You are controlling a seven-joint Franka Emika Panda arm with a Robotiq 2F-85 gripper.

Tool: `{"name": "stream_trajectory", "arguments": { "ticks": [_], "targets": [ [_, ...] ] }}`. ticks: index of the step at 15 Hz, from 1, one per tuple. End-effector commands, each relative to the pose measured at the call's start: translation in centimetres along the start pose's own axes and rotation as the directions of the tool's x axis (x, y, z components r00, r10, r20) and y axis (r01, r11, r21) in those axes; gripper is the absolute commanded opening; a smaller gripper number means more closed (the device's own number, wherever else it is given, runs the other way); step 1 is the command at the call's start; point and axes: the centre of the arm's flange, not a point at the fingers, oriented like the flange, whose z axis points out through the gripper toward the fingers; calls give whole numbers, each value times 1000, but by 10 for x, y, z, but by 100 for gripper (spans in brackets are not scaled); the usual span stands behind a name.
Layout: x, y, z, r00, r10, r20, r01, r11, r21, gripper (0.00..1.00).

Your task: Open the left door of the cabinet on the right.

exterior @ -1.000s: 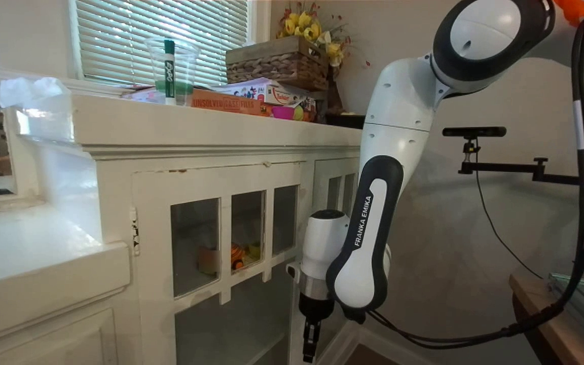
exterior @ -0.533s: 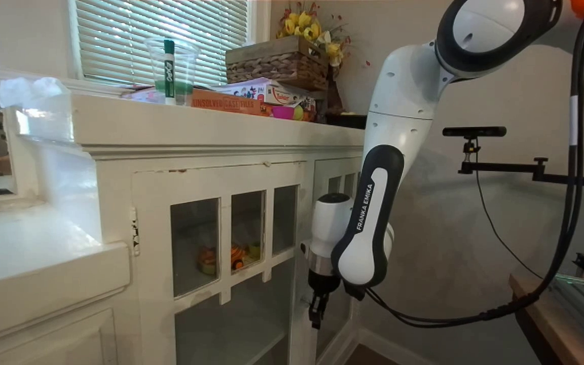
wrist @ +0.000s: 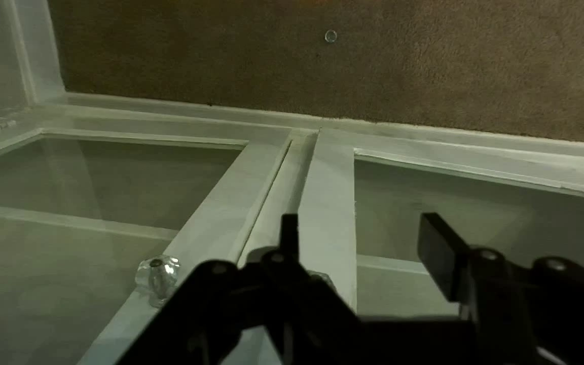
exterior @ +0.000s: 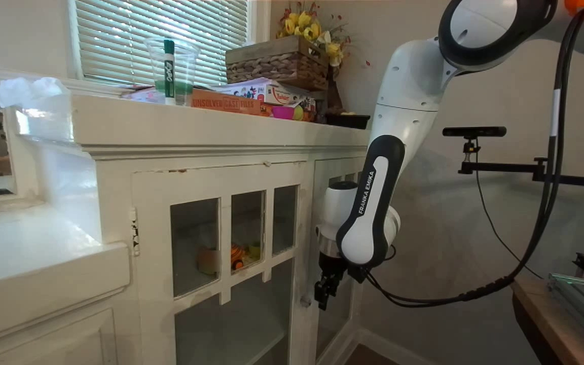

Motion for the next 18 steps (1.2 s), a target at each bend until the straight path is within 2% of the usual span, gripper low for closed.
{"name": "stream_trajectory", "arguments": {
  "ticks": [1, 3, 10, 18],
  "targets": [
    [-4, 10, -6, 1000, 6, -20, -6, 1000, -7, 95],
    [-4, 17, -1, 1000, 3, -20, -3, 1000, -7, 100],
    [4, 31, 28, 996, 29, -79, -30, 1000, -8, 100],
    [17, 22, 55, 983, 20, -181, -13, 999, 42, 100]
  ]
}}
